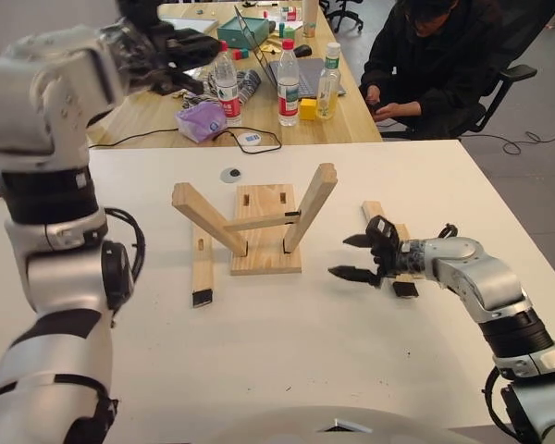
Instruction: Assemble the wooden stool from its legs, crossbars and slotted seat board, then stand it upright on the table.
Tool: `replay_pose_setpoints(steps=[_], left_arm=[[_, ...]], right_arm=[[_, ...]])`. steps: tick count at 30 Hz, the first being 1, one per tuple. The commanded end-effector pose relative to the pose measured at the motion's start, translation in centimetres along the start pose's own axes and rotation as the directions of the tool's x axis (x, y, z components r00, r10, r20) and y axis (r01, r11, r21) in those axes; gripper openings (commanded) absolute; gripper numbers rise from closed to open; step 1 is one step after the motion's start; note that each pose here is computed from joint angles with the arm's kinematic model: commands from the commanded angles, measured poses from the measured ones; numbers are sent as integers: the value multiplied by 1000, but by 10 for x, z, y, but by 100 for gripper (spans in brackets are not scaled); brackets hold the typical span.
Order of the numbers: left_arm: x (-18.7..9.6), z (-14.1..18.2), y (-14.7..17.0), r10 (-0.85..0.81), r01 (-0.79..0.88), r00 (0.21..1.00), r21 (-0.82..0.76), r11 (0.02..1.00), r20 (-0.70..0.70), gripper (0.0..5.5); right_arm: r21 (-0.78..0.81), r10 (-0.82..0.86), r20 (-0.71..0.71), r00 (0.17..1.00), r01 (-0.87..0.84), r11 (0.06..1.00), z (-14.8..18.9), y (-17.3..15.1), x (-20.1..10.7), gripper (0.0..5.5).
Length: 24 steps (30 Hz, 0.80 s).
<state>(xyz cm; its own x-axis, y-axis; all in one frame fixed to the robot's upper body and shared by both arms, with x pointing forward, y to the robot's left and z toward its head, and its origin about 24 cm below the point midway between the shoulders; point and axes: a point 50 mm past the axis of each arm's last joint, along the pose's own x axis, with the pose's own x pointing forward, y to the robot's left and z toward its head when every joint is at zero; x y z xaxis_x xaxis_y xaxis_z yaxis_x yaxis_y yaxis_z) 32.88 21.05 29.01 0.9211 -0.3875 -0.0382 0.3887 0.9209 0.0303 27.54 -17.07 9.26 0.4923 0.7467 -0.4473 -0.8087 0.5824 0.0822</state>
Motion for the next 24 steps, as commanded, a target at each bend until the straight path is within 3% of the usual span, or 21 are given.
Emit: replay_pose_setpoints(steps=[1,5,9,14,16,24], left_arm=[[-28,-53,23,323,-323,946,-109,940,-14,14],[-50,-101,14,497,-504,863,-233,831,-93,0],[-56,-130,-12,567,-594,803,-321,738,-182,0],[-63,-143,-29,645,-693,716,-385,609,-268,0],[-54,-140,-39,626,-675,732,-407,615,-267,0],[-14,-123,-86,463,-509,858,-478,716,-220,0]], right_arm=[[60,-251,73,965,246,967,10,-4,-7,391],[177,-531,148,835,506,845,22,-12,-5,332],[247,-618,184,764,573,781,32,1,4,253],[227,-690,220,690,651,724,43,7,4,178],[176,-664,257,702,642,746,56,16,15,144],[-115,-319,306,897,368,923,85,85,61,8]])
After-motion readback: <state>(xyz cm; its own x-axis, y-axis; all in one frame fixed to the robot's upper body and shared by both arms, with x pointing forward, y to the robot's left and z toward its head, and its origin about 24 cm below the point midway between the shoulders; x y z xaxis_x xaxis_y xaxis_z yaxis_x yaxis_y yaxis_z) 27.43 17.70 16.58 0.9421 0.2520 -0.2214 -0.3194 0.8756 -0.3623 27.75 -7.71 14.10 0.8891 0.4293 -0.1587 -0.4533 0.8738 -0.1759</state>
